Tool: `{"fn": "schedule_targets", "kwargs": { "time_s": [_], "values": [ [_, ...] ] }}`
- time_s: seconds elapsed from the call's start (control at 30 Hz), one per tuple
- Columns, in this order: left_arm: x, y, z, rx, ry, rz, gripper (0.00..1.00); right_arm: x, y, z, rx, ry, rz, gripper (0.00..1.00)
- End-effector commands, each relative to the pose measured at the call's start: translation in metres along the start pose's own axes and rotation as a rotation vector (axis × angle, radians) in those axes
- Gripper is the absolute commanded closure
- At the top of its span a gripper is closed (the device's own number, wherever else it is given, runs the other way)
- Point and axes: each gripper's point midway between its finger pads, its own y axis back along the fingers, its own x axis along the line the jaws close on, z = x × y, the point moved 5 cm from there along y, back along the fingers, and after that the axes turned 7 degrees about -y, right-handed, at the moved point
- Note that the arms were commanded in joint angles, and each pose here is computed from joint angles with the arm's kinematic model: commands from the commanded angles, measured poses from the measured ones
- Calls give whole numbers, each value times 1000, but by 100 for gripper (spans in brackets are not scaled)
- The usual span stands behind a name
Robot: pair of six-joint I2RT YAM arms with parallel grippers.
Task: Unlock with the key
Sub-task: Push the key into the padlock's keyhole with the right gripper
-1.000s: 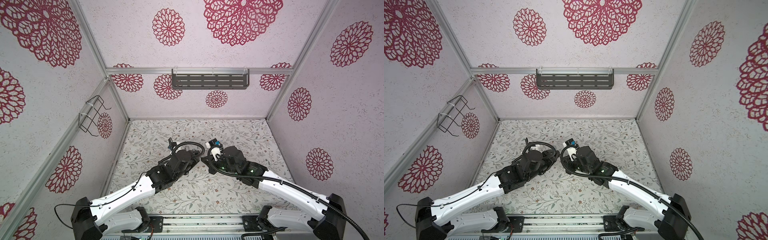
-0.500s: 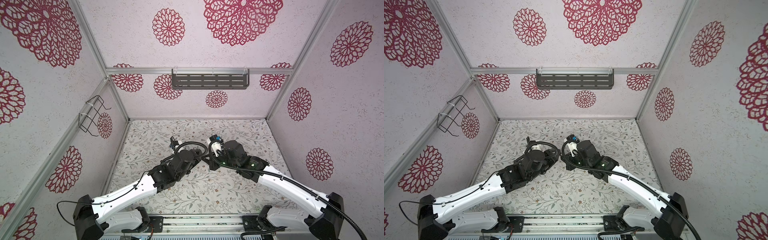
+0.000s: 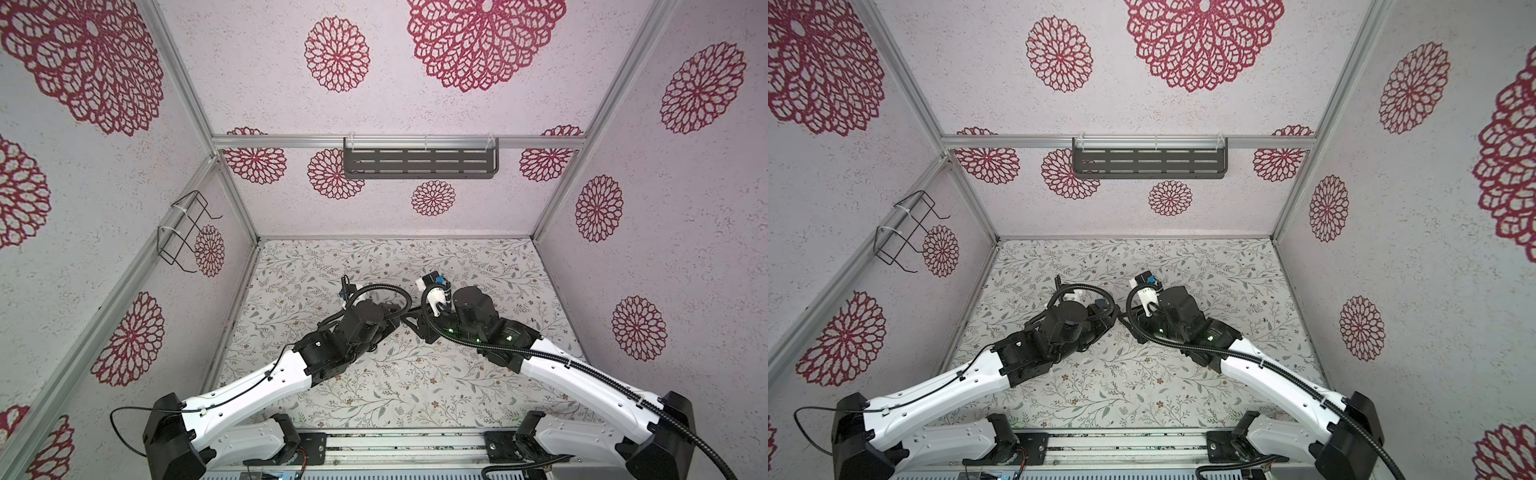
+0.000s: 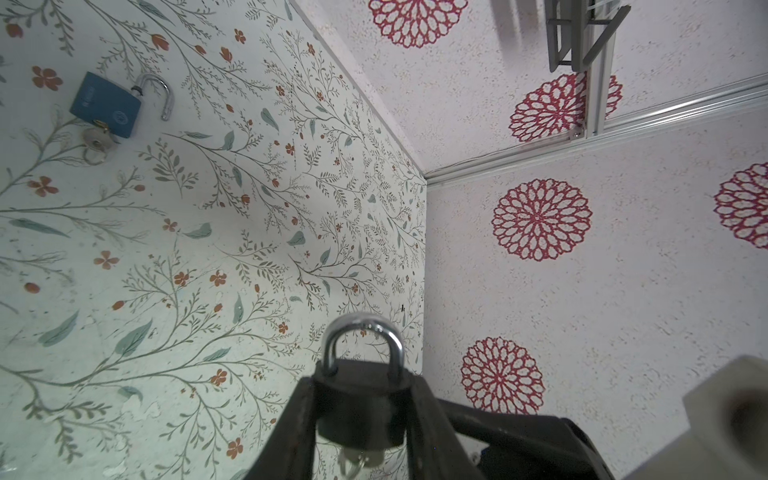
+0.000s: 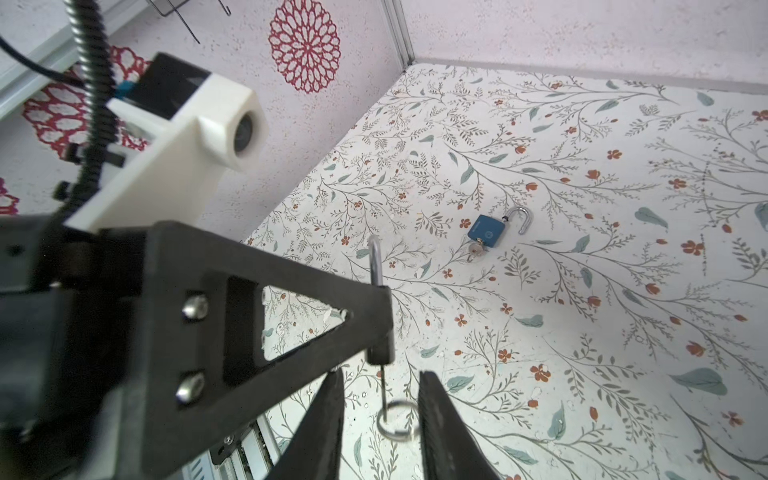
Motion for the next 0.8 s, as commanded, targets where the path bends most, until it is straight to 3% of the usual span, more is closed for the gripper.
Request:
{"fn": "schedule_targets", "kwargs": {
  "time_s": [0.0,0.5,0.77],
  "values": [
    [5,-2,4,-26,20,6,100,8,13,16,-104,-15,28,67],
    [-1,-2,8,-55,88,-45,100,-4,-7,-5,-110,-104,42,74],
    [-3,-2,8,-52,92,-54,100,-8,-10,-7,-114,-98,17,85]
  ]
}}
